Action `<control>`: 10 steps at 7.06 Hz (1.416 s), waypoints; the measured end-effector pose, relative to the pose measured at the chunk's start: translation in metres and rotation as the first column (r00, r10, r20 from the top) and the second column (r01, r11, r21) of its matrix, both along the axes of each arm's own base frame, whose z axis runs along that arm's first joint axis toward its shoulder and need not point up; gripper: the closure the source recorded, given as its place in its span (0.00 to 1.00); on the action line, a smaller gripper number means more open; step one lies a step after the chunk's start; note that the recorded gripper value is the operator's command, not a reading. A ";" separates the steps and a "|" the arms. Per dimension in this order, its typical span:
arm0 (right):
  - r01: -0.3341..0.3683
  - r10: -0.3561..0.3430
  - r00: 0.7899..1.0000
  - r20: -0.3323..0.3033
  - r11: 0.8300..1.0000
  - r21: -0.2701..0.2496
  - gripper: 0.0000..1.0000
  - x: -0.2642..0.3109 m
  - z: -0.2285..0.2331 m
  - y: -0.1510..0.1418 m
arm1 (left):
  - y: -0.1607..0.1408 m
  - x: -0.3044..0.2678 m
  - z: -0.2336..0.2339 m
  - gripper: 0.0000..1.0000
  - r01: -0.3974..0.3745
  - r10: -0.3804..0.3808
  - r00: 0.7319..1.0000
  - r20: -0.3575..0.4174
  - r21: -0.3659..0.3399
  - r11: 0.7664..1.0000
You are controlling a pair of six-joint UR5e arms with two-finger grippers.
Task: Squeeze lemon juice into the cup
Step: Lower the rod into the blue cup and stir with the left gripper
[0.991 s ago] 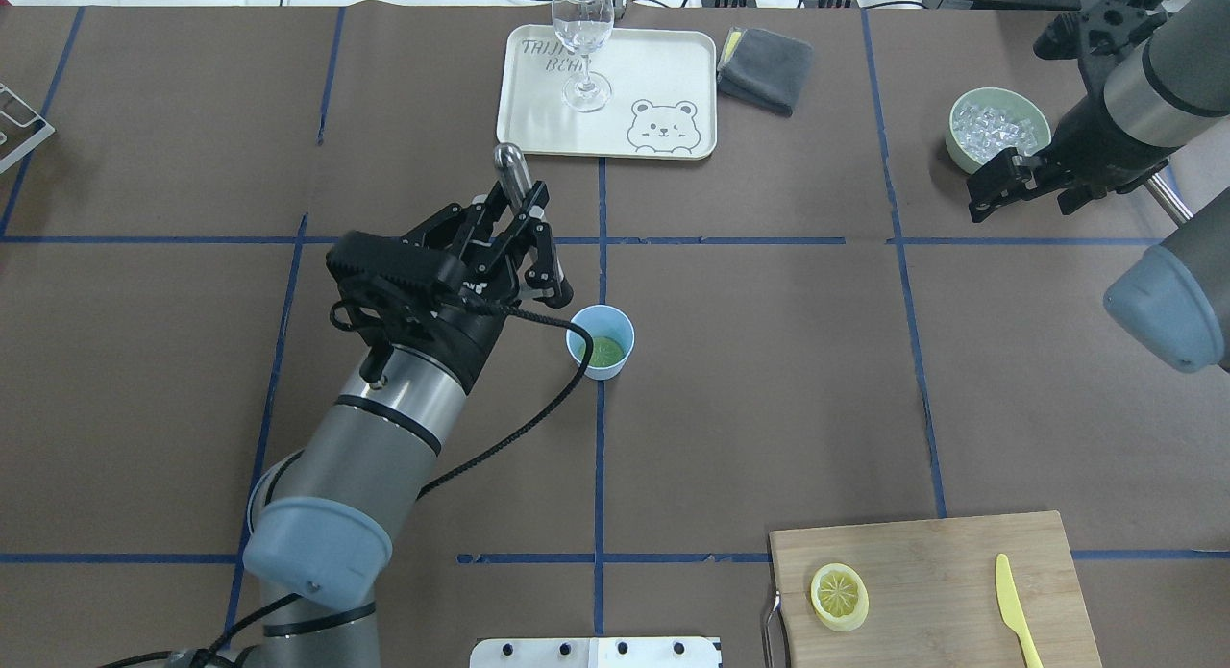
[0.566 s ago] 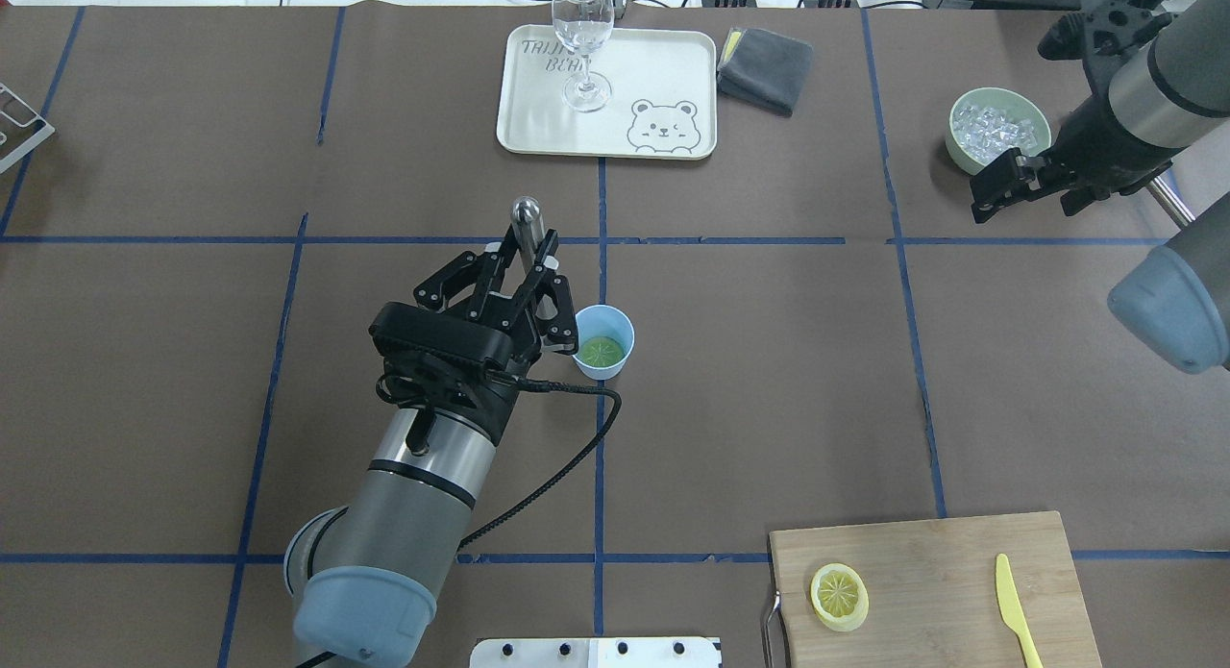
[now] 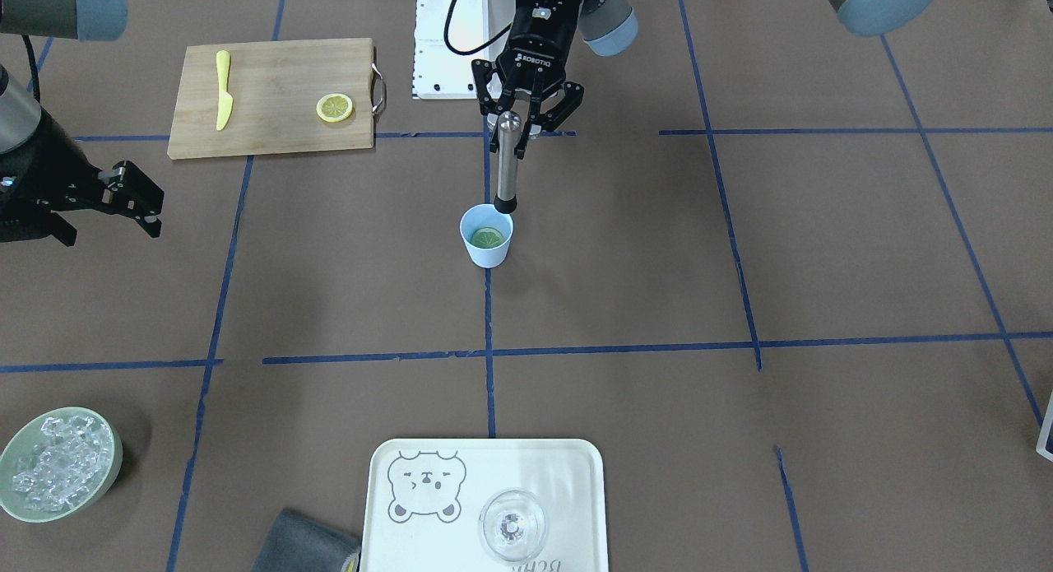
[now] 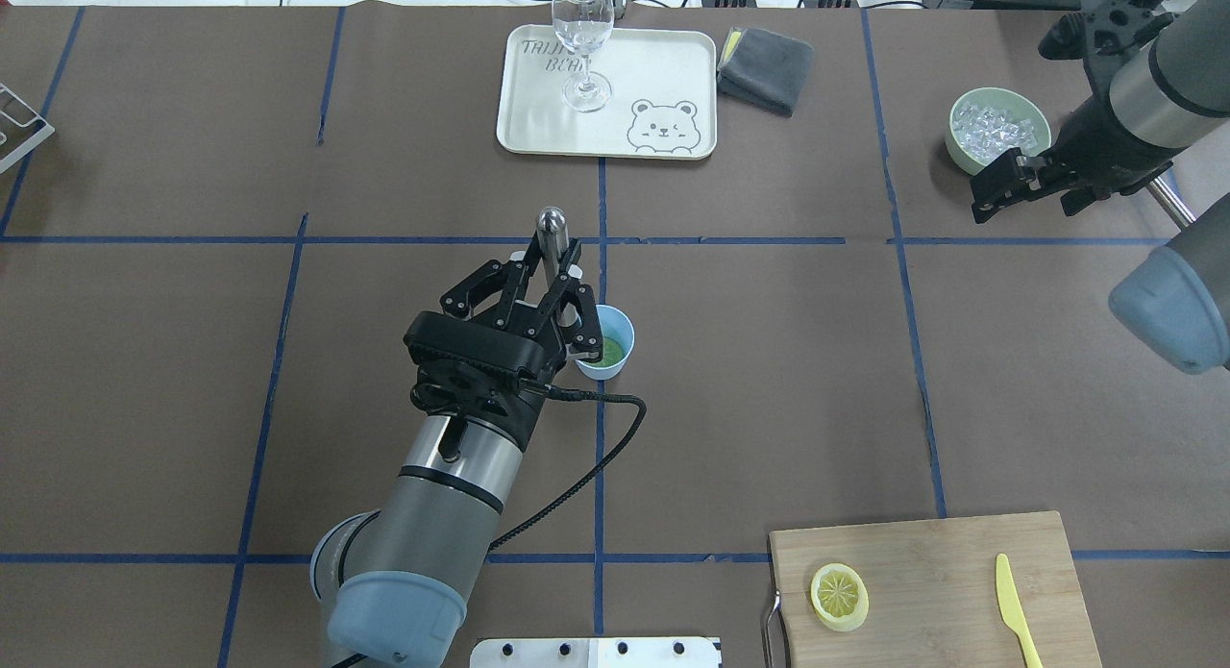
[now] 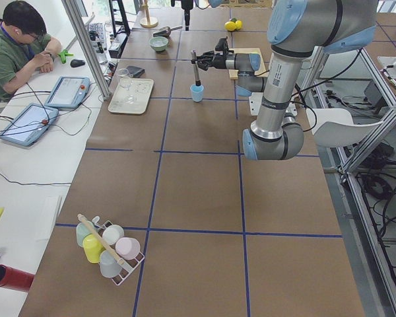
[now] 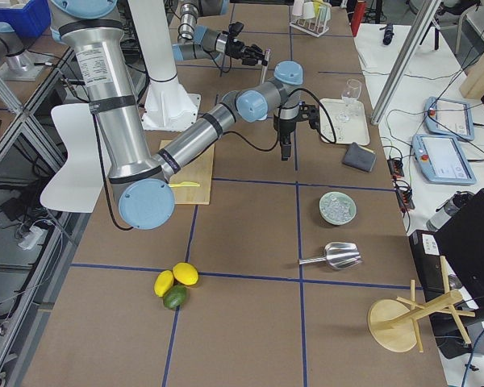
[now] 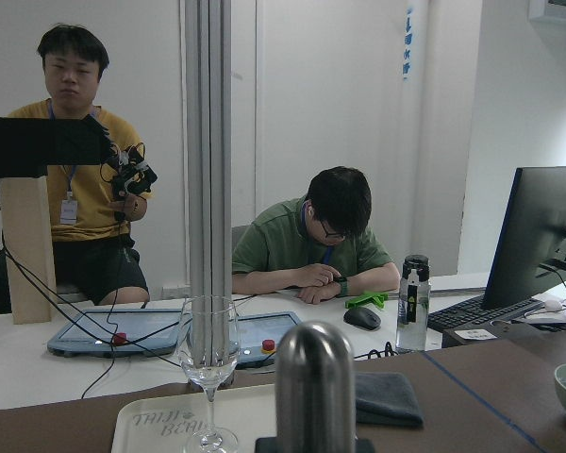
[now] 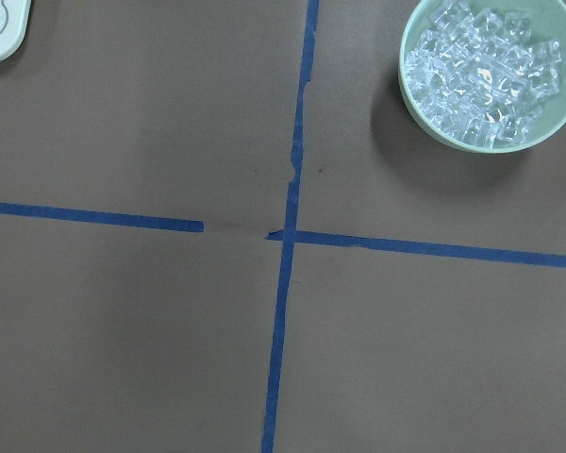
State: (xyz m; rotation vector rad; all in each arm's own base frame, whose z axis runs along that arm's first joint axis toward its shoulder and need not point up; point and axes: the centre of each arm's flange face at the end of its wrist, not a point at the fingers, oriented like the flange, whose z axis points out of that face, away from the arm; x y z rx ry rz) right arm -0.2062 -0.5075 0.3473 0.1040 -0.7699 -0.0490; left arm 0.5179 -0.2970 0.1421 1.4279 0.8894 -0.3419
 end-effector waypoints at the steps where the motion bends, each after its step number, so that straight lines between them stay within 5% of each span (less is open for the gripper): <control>1: 0.000 0.000 1.000 0.001 1.000 0.001 0.00 0.000 0.000 0.000 | 0.000 0.003 -0.005 1.00 -0.012 0.012 1.000 -0.005 0.004 1.000; 10: -0.001 0.001 1.000 0.002 1.000 0.003 0.00 0.001 -0.001 0.001 | -0.008 0.046 0.014 1.00 -0.027 0.027 0.999 0.038 0.001 1.000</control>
